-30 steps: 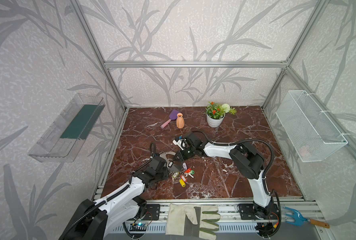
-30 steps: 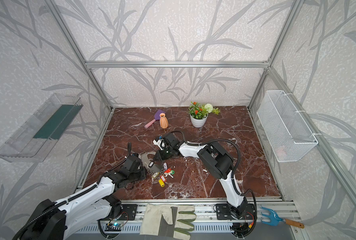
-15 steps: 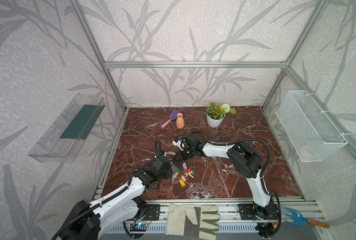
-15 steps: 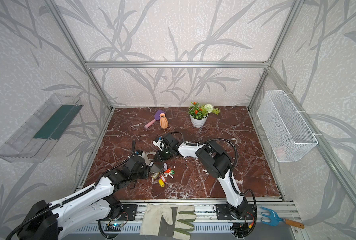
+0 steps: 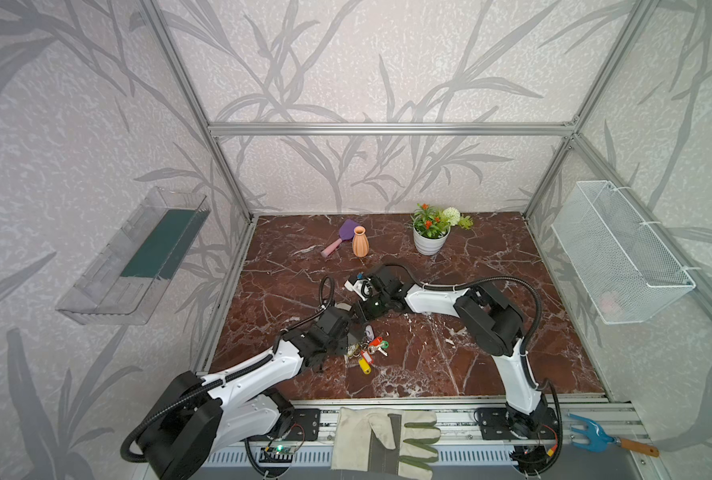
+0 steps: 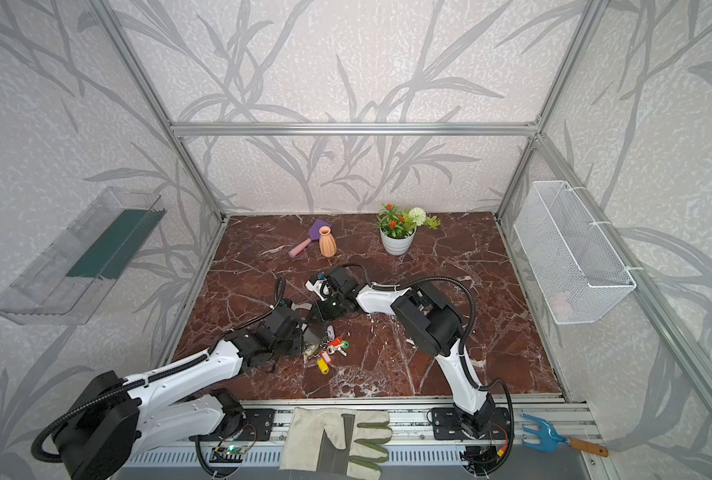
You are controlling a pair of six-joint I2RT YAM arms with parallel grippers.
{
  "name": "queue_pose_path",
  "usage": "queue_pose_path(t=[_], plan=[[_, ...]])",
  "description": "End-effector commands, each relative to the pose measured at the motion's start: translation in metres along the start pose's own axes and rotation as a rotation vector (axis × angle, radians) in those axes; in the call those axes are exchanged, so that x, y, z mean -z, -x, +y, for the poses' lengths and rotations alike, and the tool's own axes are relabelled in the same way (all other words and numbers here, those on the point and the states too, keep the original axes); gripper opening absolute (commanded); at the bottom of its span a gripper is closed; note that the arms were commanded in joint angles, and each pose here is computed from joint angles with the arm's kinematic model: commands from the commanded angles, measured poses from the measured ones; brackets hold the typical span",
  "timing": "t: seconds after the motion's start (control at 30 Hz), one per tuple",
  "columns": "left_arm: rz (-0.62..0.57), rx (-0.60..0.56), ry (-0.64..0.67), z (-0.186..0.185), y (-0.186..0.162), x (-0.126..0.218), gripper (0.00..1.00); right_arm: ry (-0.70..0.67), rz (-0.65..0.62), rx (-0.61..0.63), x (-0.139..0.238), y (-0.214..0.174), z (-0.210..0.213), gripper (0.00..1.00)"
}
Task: Put the keys on the keyring
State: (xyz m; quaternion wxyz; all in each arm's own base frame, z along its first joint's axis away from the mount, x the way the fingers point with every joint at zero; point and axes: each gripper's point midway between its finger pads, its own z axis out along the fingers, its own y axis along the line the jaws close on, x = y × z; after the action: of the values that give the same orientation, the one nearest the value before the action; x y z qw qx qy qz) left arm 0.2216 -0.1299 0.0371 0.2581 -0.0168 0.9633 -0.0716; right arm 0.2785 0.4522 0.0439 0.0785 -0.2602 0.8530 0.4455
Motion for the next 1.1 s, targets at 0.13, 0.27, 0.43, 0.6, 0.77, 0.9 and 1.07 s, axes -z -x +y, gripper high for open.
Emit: queue_pose_path(t=[0.13,0.27,0.43,0.6,0.77,0.9,1.07], plan=[[-0.029,0.014,0.044,0.004,0.007,-0.002,0.29,0.020,0.009,-0.011,-0.002,-0.003,-0.003,0.15],[-0.018,0.018,0.049,0.004,0.005,-0.006,0.28,0.025,0.006,-0.010,0.000,-0.003,-0.001,0.15],[-0.018,0.018,0.075,0.008,0.005,-0.004,0.27,0.028,0.005,-0.017,0.000,-0.004,-0.003,0.15],[-0.022,0.024,0.078,0.010,0.004,-0.002,0.23,0.034,0.008,-0.026,-0.002,-0.005,-0.005,0.15],[-0.023,0.022,0.092,0.013,0.003,-0.001,0.19,0.039,0.009,-0.032,-0.003,-0.005,-0.006,0.15],[-0.016,0.029,0.106,0.016,0.001,-0.001,0.16,0.040,0.012,-0.035,-0.004,-0.007,-0.007,0.15],[-0.009,0.037,0.120,0.019,-0.002,-0.002,0.15,0.048,0.011,-0.036,-0.004,-0.006,-0.006,0.15]])
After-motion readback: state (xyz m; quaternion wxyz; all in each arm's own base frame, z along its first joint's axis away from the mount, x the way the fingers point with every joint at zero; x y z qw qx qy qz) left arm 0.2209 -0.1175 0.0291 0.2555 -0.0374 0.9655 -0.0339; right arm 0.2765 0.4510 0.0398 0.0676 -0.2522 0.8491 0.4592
